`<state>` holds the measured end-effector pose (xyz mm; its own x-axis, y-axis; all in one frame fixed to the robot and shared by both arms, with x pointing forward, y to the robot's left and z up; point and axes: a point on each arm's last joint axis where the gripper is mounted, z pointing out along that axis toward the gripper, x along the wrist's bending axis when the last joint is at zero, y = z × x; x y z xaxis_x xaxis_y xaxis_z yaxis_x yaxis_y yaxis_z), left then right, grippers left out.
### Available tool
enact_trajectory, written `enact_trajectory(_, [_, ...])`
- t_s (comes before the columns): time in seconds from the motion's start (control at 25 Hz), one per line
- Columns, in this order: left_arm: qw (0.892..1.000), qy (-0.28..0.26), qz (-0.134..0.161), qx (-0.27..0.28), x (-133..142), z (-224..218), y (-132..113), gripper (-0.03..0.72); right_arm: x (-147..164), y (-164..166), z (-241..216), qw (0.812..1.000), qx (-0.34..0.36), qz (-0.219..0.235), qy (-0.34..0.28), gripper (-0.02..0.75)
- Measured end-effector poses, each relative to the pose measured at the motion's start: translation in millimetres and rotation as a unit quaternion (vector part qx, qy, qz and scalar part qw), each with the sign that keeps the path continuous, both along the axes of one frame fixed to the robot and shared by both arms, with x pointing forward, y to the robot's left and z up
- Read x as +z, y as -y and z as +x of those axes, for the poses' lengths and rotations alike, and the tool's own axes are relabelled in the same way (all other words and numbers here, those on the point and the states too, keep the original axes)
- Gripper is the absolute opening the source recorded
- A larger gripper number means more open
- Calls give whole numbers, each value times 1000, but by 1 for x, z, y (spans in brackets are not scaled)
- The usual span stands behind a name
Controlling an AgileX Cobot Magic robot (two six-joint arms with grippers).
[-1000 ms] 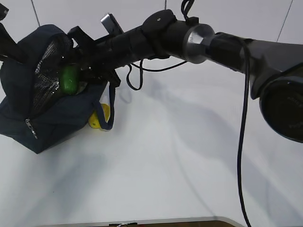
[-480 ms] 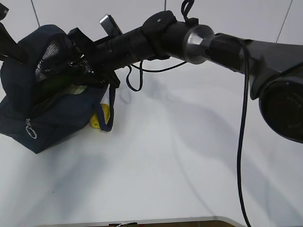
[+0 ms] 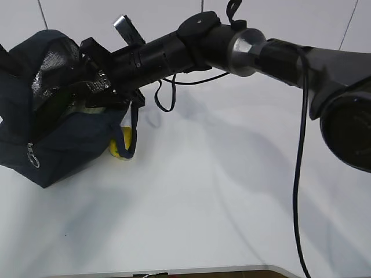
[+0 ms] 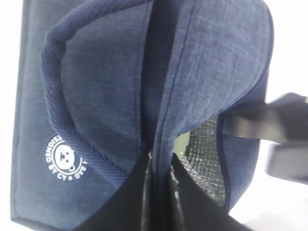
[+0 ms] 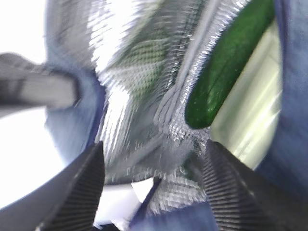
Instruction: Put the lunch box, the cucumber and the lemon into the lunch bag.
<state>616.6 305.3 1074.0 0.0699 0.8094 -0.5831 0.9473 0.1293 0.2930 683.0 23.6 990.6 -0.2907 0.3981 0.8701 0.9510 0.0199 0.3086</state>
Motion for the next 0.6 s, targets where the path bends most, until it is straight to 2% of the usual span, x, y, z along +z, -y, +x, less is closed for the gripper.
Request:
enact_trajectory(0.24, [1000, -2, -1, 29, 0, -1, -20, -1, 18, 1, -4, 999, 23, -4, 35, 513])
enact_trajectory(0.4, [999, -7, 14, 36, -2, -2, -27, -1, 36, 2, -7, 997, 46, -7, 64, 513])
enact_trajectory(0.52, [998, -17, 31, 43, -4, -3, -32, 0, 46, 5, -8, 995, 54, -33, 81, 513])
enact_trajectory(0.6, [998, -20, 36, 50, -5, -4, -36, -1, 49, 8, -8, 992, 61, -68, 89, 513])
